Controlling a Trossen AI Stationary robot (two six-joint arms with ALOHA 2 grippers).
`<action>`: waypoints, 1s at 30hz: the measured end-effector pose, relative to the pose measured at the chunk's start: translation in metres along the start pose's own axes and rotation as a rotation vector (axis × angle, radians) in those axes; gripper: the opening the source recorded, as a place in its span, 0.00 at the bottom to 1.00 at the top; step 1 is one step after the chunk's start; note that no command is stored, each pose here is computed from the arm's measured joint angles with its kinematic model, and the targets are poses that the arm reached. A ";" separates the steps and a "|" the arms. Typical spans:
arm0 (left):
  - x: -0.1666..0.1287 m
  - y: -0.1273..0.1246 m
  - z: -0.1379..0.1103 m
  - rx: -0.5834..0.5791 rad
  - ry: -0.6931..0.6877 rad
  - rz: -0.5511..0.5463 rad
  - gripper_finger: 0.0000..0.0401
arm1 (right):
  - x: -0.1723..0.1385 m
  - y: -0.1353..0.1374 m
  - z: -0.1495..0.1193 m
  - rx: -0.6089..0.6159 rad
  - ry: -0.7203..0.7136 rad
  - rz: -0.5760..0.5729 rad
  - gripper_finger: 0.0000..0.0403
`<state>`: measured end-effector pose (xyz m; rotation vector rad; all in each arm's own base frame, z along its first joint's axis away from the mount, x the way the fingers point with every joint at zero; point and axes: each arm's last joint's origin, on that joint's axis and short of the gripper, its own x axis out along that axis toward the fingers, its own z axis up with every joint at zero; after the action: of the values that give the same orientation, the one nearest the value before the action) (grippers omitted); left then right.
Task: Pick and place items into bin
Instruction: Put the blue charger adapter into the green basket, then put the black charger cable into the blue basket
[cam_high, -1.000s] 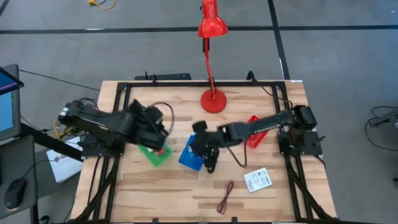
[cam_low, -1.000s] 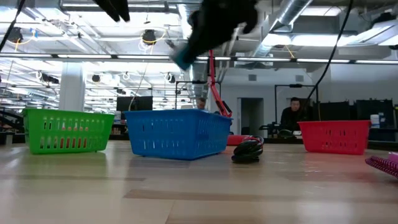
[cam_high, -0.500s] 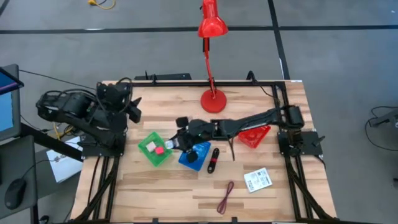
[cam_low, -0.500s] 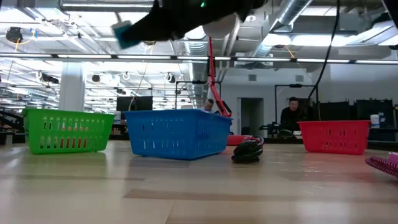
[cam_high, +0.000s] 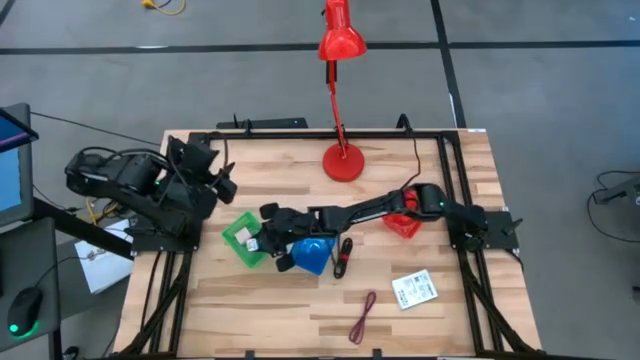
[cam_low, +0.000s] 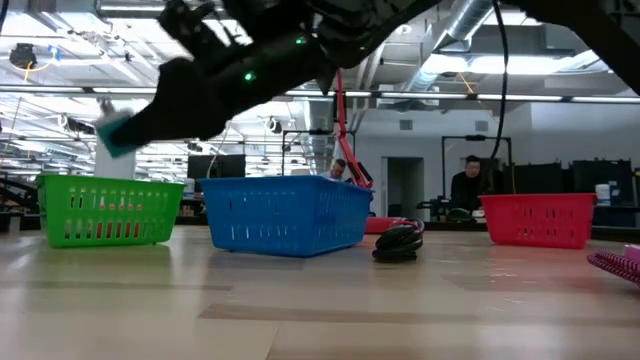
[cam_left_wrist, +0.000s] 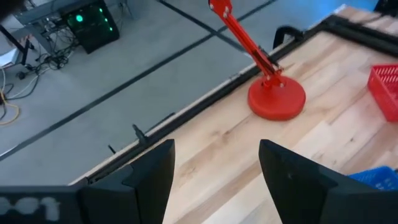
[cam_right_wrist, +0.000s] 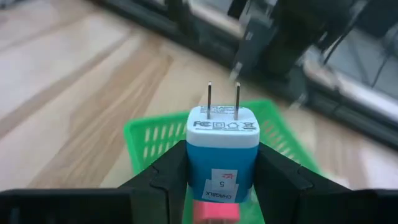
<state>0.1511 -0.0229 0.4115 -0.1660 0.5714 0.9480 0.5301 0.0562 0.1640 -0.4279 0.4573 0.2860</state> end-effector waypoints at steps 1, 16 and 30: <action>0.001 -0.002 -0.001 0.008 0.011 -0.001 0.56 | 0.003 0.002 -0.001 0.006 0.024 0.012 0.35; 0.006 -0.014 -0.004 0.047 0.082 -0.016 0.56 | 0.011 0.020 0.001 -0.108 0.184 0.092 0.43; 0.006 -0.015 -0.005 0.033 0.120 -0.039 0.56 | 0.012 0.006 0.008 -0.126 0.099 -0.022 0.54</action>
<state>0.1637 -0.0291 0.4025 -0.2048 0.6916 0.8945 0.5412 0.0667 0.1626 -0.5715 0.5332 0.2737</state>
